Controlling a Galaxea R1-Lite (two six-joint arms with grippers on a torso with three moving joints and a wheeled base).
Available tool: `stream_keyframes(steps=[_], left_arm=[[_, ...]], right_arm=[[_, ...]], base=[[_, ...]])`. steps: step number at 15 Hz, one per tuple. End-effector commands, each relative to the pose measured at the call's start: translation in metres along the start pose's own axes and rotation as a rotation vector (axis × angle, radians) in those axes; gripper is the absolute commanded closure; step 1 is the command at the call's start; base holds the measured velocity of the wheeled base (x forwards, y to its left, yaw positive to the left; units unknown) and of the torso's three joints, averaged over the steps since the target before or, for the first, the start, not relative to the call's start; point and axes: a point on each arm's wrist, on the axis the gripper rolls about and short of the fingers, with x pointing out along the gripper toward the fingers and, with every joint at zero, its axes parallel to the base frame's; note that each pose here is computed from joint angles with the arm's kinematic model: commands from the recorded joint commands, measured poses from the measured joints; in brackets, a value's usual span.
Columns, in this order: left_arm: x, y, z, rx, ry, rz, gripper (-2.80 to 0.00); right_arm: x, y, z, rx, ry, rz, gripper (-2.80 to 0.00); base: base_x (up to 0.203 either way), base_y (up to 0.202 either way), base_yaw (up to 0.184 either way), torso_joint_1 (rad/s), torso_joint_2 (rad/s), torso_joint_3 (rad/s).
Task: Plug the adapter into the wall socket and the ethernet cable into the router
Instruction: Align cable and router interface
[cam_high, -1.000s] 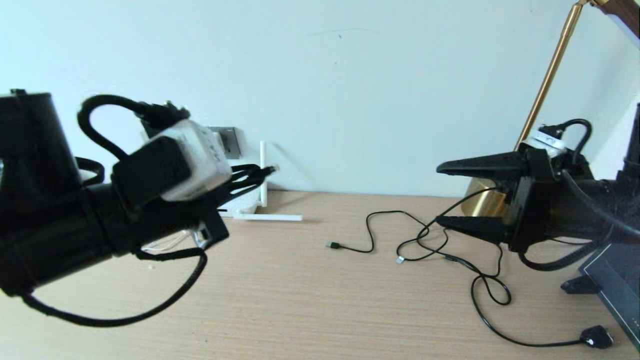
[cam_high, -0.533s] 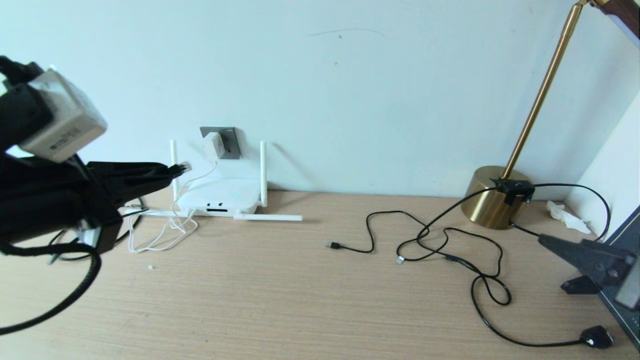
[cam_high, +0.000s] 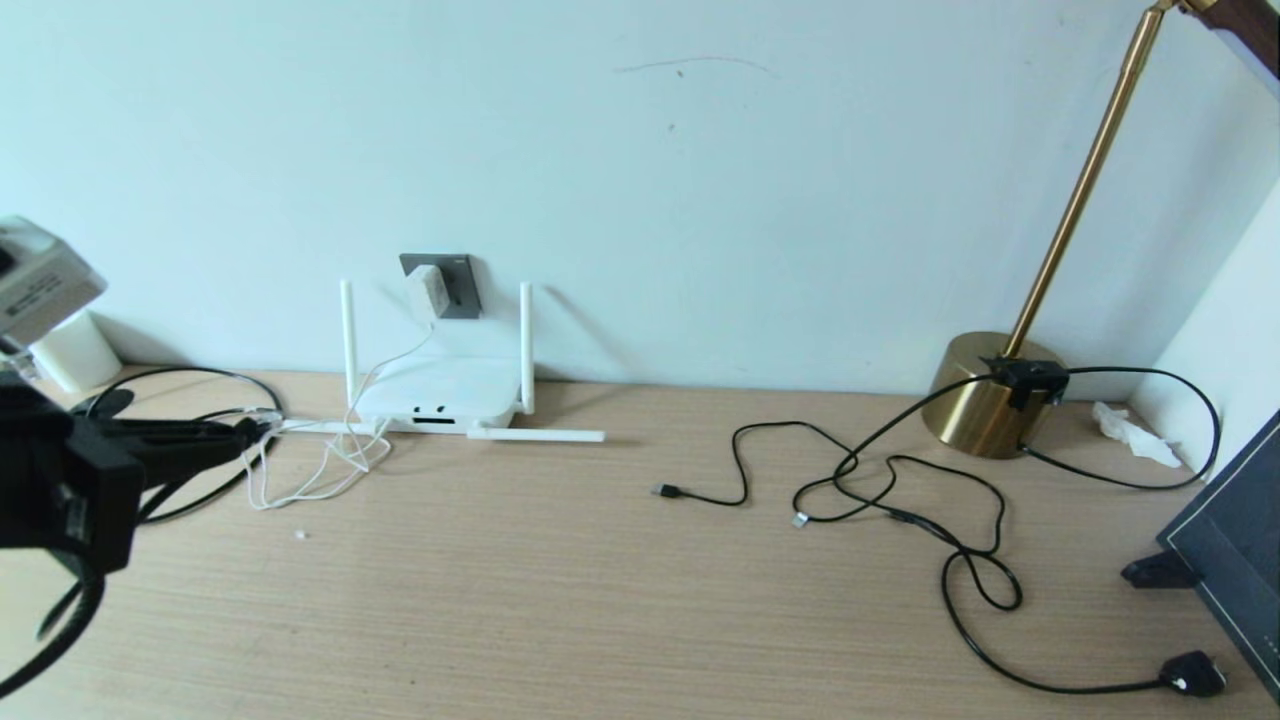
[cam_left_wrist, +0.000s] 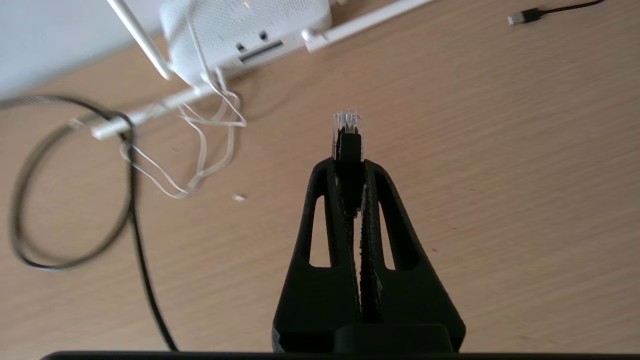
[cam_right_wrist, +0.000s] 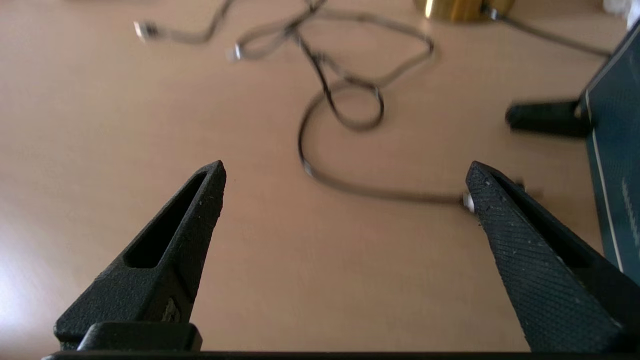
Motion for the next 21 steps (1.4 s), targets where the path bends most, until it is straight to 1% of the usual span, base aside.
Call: stream_keyframes(steps=[1, 2, 3, 4, 5, 6, 8, 9, 10, 11, 12, 13, 14, 15, 17, 19, 20, 21], left_arm=[[0.015, 0.008, -0.003, -0.086, 0.048, -0.023, 0.0], [0.024, 0.011, -0.004, -0.143, 0.065, -0.03, 0.0], [0.03, 0.012, -0.005, -0.183, 0.064, -0.03, 0.0], [0.033, 0.012, -0.006, -0.19, 0.055, -0.028, 0.0], [0.036, 0.01, -0.01, -0.191, 0.052, -0.028, 0.0], [0.039, 0.008, -0.016, -0.191, 0.049, -0.029, 0.0], [0.046, 0.0, -0.026, -0.182, 0.017, -0.044, 0.0], [0.052, -0.007, -0.03, -0.186, -0.001, -0.058, 0.0], [0.057, -0.012, -0.029, -0.222, -0.022, -0.046, 0.0], [0.064, -0.015, -0.026, -0.287, -0.031, -0.034, 0.0], [0.067, -0.018, -0.021, -0.352, -0.058, -0.021, 0.0], [0.069, -0.023, -0.02, -0.374, -0.073, -0.009, 0.0], [0.069, -0.029, -0.025, -0.37, -0.062, -0.01, 0.0], [0.069, -0.037, -0.026, -0.357, -0.07, -0.028, 0.0], [0.069, -0.051, -0.034, -0.339, -0.103, -0.035, 0.0], [0.076, -0.059, -0.043, -0.337, -0.16, -0.005, 0.0], [0.08, -0.061, -0.05, -0.332, -0.167, 0.009, 0.0], [0.082, -0.063, -0.059, -0.321, -0.154, 0.031, 0.0]], right_arm=[[-0.011, -0.002, -0.02, -0.02, -0.039, 0.008, -2.8], [-0.01, -0.003, -0.028, -0.034, 0.017, 0.008, -2.8], [-0.01, -0.003, -0.031, -0.041, 0.048, 0.008, -2.8], [-0.01, -0.003, -0.036, -0.051, 0.1, 0.007, -2.8], [-0.01, -0.003, -0.037, -0.06, 0.128, 0.008, -2.8], [-0.01, -0.003, -0.036, -0.063, 0.133, 0.009, -2.8], [-0.005, -0.003, -0.036, -0.066, 0.193, -0.013, -2.8], [-0.004, -0.003, -0.036, -0.058, 0.207, -0.059, -2.8], [-0.003, -0.004, -0.036, -0.044, 0.217, -0.14, -2.8], [-0.003, -0.004, -0.036, -0.051, 0.223, -0.2, -2.8], [-0.004, -0.004, -0.036, -0.074, 0.215, -0.214, -2.8], [-0.006, -0.003, -0.036, -0.088, 0.182, -0.201, -2.8], [-0.01, -0.002, -0.037, -0.103, 0.137, -0.172, -2.8], [-0.012, -0.001, -0.037, -0.115, 0.101, -0.157, -2.8], [-0.019, 0.0, -0.039, -0.125, 0.01, -0.179, -2.8], [-0.029, 0.002, -0.042, -0.15, -0.089, -0.212, -2.8], [-0.032, 0.002, -0.043, -0.15, -0.113, -0.222, -2.8], [-0.033, 0.003, -0.043, -0.12, -0.113, -0.231, -2.8]], base=[[0.0, 0.0, 0.0, 0.0, 0.0, 0.0], [0.0, 0.0, 0.0, 0.0, 0.0, 0.0], [0.0, 0.0, 0.0, 0.0, 0.0, 0.0], [0.0, 0.0, 0.0, 0.0, 0.0, 0.0], [0.0, 0.0, 0.0, 0.0, 0.0, 0.0], [0.0, 0.0, 0.0, 0.0, 0.0, 0.0], [0.0, 0.0, 0.0, 0.0, 0.0, 0.0], [0.0, 0.0, 0.0, 0.0, 0.0, 0.0], [0.0, 0.0, 0.0, 0.0, 0.0, 0.0], [0.0, 0.0, 0.0, 0.0, 0.0, 0.0], [0.0, 0.0, 0.0, 0.0, 0.0, 0.0], [0.0, 0.0, 0.0, 0.0, 0.0, 0.0], [0.0, 0.0, 0.0, 0.0, 0.0, 0.0], [0.0, 0.0, 0.0, 0.0, 0.0, 0.0], [0.0, 0.0, 0.0, 0.0, 0.0, 0.0], [0.0, 0.0, 0.0, 0.0, 0.0, 0.0], [0.0, 0.0, 0.0, 0.0, 0.0, 0.0], [0.0, 0.0, 0.0, 0.0, 0.0, 0.0]])
